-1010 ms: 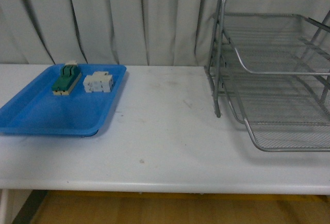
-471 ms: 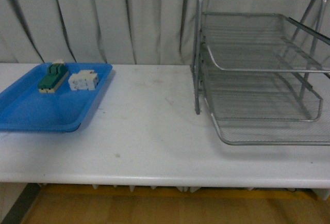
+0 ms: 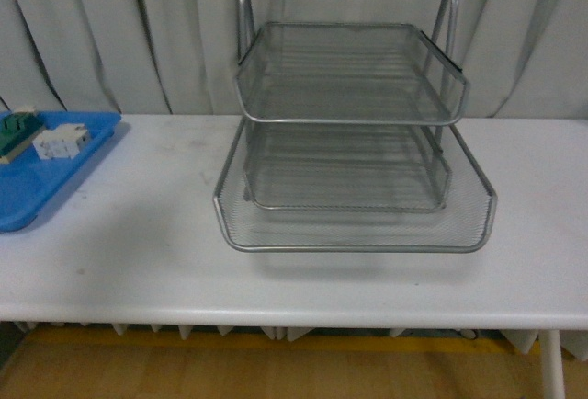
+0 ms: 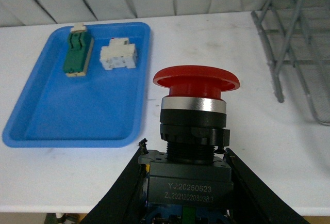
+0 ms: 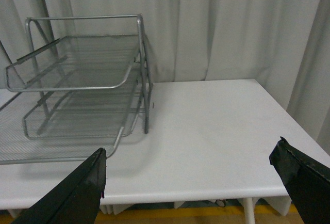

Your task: Place button on rack with both arms

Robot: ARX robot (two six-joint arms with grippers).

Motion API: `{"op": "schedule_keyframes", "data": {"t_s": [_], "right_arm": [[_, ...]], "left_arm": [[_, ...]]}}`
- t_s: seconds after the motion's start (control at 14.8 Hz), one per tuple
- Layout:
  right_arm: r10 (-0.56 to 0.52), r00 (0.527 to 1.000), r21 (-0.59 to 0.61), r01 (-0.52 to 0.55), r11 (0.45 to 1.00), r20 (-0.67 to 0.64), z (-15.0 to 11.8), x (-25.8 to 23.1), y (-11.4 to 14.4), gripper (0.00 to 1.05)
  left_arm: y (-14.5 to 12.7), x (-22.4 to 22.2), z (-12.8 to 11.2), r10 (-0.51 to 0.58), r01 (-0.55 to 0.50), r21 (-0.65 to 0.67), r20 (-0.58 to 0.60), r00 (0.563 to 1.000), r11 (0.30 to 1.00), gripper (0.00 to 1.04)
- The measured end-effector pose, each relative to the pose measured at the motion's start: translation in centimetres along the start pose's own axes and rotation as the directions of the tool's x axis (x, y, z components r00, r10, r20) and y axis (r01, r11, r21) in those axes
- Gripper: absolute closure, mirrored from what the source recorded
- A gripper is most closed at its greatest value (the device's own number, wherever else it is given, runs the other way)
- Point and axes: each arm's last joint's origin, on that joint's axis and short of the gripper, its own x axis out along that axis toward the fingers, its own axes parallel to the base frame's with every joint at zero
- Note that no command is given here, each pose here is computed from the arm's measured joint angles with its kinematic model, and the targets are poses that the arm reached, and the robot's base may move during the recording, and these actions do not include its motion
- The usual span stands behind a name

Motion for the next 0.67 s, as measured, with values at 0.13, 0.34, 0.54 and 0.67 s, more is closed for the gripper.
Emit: {"op": "schedule_keyframes", "data": {"t_s": [0.13,0.34,0.54,0.67], "right_arm": [[0.000,1.000,0.000,0.000,1.000,-0.003,0.0,0.0,0.0,0.06],[0.001,1.000,0.000,-0.001,1.000,0.002,0.0,0.0,0.0,0.06],[0.002,1.000,0.000,-0.002,1.000,0.000,0.0,0.0,0.0,0.06],[0.002,1.000,0.000,-0.002,1.000,0.000,0.0,0.0,0.0,0.06]], "left_arm": [[-0.1,0.0,0.0,-0.005,0.005,0.001,0.001,1.000,1.000,0.69],[-0.9,-0.1,0.3,-0.114,0.114,0.063,-0.009,0.993,0.991,0.69],[-6.7,2.2,3.2,-0.451,0.440,0.332,-0.047,0.891,0.834,0.69],[-10.4,4.0,4.0,-0.558,0.548,0.419,-0.110,0.822,0.724,0.69]]}}
